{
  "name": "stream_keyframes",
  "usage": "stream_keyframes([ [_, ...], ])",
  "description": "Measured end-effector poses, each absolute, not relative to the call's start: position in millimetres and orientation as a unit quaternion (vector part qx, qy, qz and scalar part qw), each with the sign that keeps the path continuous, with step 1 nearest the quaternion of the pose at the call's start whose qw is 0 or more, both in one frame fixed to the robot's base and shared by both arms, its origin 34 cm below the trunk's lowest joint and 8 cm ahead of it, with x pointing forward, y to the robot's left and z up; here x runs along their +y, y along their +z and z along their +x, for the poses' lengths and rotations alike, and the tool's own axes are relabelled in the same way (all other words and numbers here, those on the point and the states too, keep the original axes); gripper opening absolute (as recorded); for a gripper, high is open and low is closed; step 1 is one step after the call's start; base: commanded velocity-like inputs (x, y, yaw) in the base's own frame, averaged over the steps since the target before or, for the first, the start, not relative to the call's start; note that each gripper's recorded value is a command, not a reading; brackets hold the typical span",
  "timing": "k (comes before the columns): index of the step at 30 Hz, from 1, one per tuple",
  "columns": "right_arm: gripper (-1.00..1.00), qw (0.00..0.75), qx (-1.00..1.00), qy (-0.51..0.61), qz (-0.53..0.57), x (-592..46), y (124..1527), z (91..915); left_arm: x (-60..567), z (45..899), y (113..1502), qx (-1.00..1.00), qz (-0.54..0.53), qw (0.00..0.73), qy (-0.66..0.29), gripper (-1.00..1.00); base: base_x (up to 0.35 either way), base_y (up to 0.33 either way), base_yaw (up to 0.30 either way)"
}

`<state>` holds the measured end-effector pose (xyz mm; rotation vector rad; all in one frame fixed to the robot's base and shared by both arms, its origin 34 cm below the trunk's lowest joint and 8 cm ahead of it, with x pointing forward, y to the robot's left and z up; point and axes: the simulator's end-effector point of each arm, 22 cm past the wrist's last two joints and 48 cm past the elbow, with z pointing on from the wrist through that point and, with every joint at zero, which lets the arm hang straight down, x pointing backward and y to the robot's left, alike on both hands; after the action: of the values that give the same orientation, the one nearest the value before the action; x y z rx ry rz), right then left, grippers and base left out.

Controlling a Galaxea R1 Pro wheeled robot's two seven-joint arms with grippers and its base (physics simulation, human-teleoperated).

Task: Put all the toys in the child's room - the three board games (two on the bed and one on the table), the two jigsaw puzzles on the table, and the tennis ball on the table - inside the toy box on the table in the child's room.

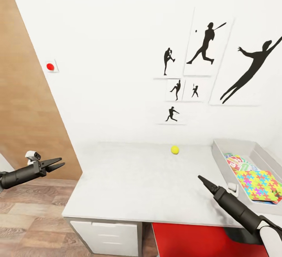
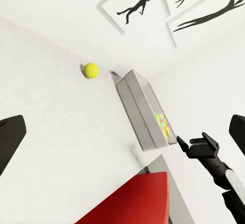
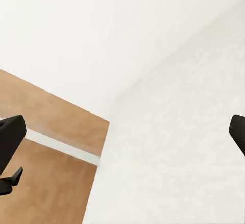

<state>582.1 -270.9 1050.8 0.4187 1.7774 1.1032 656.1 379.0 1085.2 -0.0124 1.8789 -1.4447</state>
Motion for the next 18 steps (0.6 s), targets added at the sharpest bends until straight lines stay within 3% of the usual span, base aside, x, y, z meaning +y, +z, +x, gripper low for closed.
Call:
stream_keyframes([
  [18, 1.00, 0.484, 0.728, 0.453, 0.172, -271.6, 1051.0, 582.0, 378.8, 655.7, 1086.1, 0.733, -0.004, 0.376, -0.566, 1.00, 0.021, -0.022, 0.000],
])
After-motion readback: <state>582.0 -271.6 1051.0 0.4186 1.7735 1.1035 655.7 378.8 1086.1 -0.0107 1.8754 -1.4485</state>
